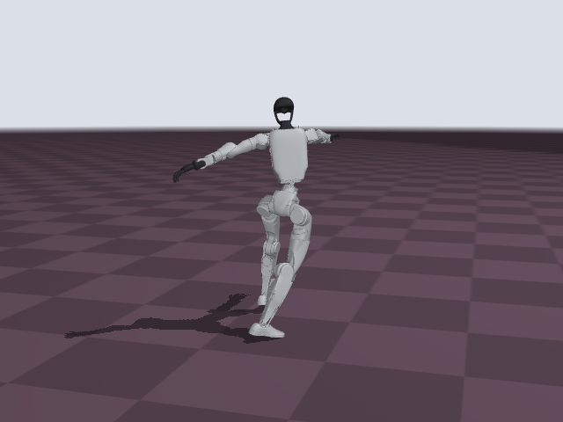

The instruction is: Kungfu

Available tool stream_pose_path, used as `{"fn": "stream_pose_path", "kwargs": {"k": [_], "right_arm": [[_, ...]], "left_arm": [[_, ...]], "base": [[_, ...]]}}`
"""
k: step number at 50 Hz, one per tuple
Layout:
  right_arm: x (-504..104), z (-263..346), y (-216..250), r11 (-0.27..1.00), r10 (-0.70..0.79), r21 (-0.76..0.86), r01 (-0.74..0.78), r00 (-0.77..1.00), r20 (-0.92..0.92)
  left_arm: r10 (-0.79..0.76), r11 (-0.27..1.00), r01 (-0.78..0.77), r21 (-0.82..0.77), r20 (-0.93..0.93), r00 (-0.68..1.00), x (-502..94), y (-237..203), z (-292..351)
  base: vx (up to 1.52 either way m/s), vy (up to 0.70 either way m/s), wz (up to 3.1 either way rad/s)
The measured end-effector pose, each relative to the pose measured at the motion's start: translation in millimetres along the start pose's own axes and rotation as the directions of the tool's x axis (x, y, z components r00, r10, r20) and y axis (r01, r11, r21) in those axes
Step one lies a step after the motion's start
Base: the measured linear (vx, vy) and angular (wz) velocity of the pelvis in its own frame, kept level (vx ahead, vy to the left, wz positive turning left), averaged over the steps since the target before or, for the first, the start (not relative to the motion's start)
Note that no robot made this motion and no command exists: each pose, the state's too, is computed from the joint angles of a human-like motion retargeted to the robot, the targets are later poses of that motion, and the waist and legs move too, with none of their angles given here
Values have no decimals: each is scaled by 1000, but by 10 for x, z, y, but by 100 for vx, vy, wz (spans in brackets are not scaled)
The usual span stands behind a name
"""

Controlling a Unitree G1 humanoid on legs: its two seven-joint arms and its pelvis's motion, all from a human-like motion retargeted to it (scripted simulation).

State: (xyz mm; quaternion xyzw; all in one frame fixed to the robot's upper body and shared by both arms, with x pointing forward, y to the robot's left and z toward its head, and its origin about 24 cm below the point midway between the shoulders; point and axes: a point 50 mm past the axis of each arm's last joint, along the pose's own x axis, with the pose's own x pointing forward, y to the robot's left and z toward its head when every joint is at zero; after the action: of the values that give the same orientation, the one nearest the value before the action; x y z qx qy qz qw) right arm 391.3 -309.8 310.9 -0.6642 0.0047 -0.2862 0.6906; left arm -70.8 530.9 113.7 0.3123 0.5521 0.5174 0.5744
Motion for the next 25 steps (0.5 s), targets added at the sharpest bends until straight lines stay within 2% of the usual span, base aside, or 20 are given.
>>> {"fn": "stream_pose_path", "kwargs": {"k": [2, 5, 10, 14, 17, 20, 25], "right_arm": [[-13, 126, 39, 1000, -13, -17, 15, 997, 80], [-38, 297, 73, 998, -45, -24, 50, 982, 184], [-54, 452, 70, 997, -67, -15, 73, 968, 243], [-64, 632, -48, 990, -120, -29, 137, 935, 334], [-96, 833, -143, 985, -149, -13, 170, 895, 420], [-180, 1130, -230, 981, -178, 33, 189, 833, 524], [-511, 1812, -350, 973, -218, 113, 201, 645, 733]], "left_arm": [[-8, 1000, 9, -26, 12, 1000, 0, 4, 7], [40, 993, -23, -118, 143, 989, -9, 19, 264], [329, 932, -199, -303, 474, 817, -176, 386, 1096], [570, 819, -264, -510, 665, 483, -665, 867, 1843], [658, 751, -226, -621, 732, 177, -1252, 1186, 2329], [655, 728, -167, -665, 747, -118, -1949, 1368, 2707], [490, 779, -99, -619, 700, -520, -3137, 1174, 3252]], "base": [[-1, -9, 25], [-3, -7, -3], [0, 0, 0], [-1, -1, -44], [-5, -2, -61], [-6, 4, -62], [-13, 20, -70]]}}
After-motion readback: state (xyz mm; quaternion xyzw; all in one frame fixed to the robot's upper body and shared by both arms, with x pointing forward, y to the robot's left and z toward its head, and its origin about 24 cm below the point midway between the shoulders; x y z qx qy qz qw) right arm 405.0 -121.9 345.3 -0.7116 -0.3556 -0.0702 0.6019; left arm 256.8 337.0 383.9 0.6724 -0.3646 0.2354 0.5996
